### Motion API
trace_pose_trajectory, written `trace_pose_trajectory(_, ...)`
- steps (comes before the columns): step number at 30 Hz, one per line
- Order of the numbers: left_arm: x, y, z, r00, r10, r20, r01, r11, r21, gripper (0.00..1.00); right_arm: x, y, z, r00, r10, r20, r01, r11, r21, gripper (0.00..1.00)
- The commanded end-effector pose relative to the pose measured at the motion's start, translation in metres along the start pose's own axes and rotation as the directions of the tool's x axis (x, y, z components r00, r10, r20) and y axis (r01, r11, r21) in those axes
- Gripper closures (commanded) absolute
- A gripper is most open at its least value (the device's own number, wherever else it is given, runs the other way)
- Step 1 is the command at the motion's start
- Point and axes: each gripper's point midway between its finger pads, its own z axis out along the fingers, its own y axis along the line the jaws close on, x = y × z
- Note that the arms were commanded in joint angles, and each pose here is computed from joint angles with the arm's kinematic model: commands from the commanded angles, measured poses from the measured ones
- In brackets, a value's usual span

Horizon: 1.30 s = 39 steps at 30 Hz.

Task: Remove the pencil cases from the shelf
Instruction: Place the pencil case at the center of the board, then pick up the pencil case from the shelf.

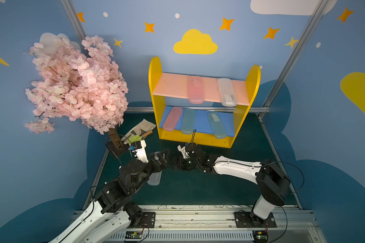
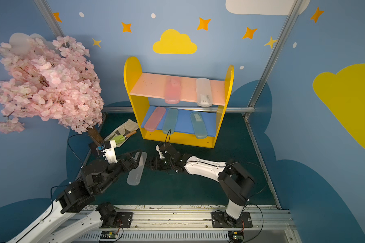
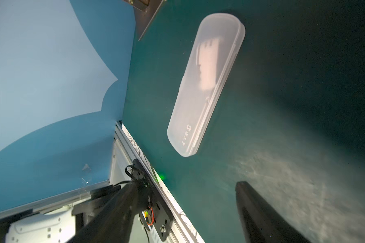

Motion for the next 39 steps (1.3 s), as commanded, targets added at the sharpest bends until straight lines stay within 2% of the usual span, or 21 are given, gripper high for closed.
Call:
trace_pose_trajectory(1, -0.025, -0.042, 0.005, 0.996, -0.083, 0.033, 0.078, 0.988, 0.134, 0.0, 0.002, -0.009, -0.037, 0.988, -0.154, 0.024, 0.151, 0.984, 0.094, 0.2)
trace_pose_trajectory(9, -0.053, -0.095, 0.042, 0.977, -0.213, -0.031, 0.214, 0.947, 0.24, 0.0, 0.0, -0.023, -0.125, 0.917, -0.367, 0.153, 0.319, 0.908, 0.271, 0.14)
trace_pose_trajectory(13, -0.068, -0.107, 0.067, 0.944, -0.323, -0.07, 0.33, 0.903, 0.276, 0.0, -0.001, -0.037, -0.165, 0.879, -0.38, 0.289, 0.279, 0.9, 0.335, 0.04)
trace_pose_trajectory(14, -0.072, -0.109, 0.075, 0.931, -0.355, -0.084, 0.364, 0.887, 0.283, 0.0, -0.002, -0.037, -0.176, 0.858, -0.397, 0.327, 0.287, 0.897, 0.337, 0.01)
trace_pose_trajectory(18, -0.084, -0.117, 0.104, 0.894, -0.431, -0.123, 0.447, 0.845, 0.292, 0.0, -0.005, -0.032, -0.217, 0.749, -0.463, 0.473, 0.326, 0.88, 0.345, 0.01)
trace_pose_trajectory(24, -0.109, -0.127, 0.134, 0.866, -0.492, -0.09, 0.495, 0.817, 0.295, 0.0, 0.001, -0.042, -0.256, 0.655, -0.472, 0.59, 0.305, 0.88, 0.364, 0.01)
trace_pose_trajectory(32, -0.137, -0.133, 0.165, 0.849, -0.526, -0.049, 0.514, 0.802, 0.304, 0.02, 0.002, -0.042, -0.27, 0.633, -0.467, 0.618, 0.293, 0.883, 0.368, 0.02)
trace_pose_trajectory(39, -0.137, -0.139, 0.191, 0.831, -0.546, -0.107, 0.549, 0.773, 0.317, 0.11, 0.0, -0.042, -0.271, 0.626, -0.476, 0.617, 0.293, 0.877, 0.38, 0.01)
